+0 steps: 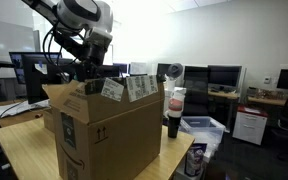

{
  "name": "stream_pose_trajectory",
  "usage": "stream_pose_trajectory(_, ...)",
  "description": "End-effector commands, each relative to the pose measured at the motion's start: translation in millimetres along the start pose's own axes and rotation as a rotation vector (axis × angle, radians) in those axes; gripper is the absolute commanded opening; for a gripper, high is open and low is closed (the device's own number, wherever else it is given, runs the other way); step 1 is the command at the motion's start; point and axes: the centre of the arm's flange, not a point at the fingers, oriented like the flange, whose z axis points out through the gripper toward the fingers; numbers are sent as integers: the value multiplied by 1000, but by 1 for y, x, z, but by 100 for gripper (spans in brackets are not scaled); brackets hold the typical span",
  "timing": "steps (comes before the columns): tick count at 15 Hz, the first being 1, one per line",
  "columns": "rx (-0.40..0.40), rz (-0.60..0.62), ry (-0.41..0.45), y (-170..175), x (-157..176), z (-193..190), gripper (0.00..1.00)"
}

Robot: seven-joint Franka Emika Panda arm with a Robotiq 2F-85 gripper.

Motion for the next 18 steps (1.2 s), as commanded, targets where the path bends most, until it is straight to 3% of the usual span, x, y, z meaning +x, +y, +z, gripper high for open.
stream_pose_trajectory(1, -38, 68, -5, 34, -17, -3, 5)
stream_pose_trajectory(9, -64, 180, -48, 80, -38, -1, 5)
stream_pose_trajectory(14, -62, 237, -112, 108, -53, 28, 5)
stream_pose_trajectory(18, -22, 253, -115, 113, -56, 55, 4)
